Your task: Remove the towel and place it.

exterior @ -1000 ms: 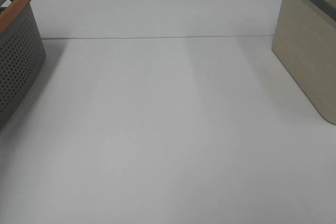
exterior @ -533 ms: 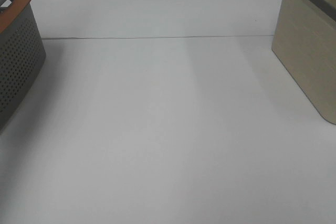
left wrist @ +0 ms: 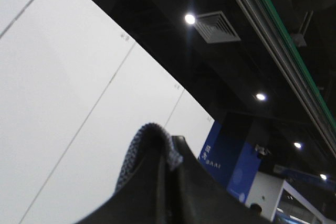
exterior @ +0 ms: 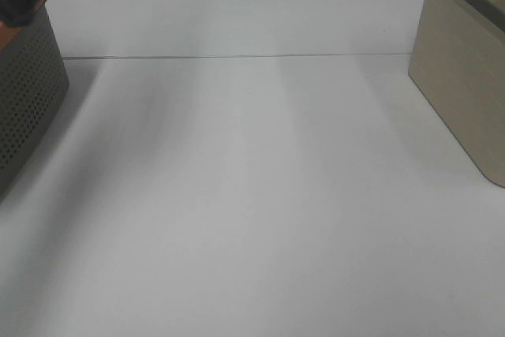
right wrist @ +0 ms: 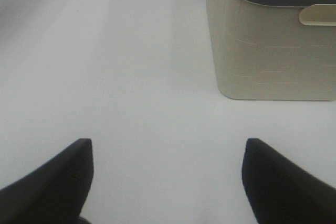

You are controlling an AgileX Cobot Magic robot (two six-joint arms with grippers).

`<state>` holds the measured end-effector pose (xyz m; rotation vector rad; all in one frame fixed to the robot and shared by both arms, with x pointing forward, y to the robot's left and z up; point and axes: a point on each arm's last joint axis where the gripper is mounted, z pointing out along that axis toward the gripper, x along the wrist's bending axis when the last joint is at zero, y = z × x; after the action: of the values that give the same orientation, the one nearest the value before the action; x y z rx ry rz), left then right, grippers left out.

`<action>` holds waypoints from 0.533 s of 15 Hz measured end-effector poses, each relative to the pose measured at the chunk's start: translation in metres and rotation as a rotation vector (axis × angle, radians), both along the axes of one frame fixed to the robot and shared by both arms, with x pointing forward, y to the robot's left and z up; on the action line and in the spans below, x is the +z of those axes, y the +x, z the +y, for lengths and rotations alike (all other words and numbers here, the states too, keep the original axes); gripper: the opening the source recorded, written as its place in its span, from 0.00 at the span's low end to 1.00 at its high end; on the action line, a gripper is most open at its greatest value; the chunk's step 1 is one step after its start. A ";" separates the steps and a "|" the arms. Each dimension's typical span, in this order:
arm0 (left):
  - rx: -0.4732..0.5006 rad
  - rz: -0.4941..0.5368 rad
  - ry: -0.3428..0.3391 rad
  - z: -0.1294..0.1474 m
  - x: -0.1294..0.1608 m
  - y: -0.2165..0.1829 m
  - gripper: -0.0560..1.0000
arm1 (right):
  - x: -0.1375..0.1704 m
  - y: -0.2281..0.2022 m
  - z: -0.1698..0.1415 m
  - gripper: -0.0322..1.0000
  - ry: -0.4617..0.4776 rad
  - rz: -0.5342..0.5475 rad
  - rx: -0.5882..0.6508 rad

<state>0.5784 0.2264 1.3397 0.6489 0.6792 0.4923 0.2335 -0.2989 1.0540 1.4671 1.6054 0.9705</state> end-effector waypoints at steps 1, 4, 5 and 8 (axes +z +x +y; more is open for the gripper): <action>-0.025 0.018 0.034 -0.015 -0.009 0.008 0.05 | 0.000 0.000 0.000 0.77 0.000 0.000 0.000; -0.076 0.070 0.118 -0.045 -0.034 0.027 0.05 | 0.000 0.000 0.000 0.77 0.000 0.000 0.000; -0.112 0.094 0.134 -0.056 -0.043 0.032 0.05 | 0.000 0.000 0.000 0.77 0.000 0.000 0.000; -0.354 0.142 0.223 -0.086 -0.079 0.047 0.05 | 0.003 0.003 0.005 0.77 0.009 0.015 0.059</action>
<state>0.6251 0.1406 1.2608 0.9999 0.6296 0.1944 0.2367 -0.2935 1.0566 1.4432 1.6655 1.0029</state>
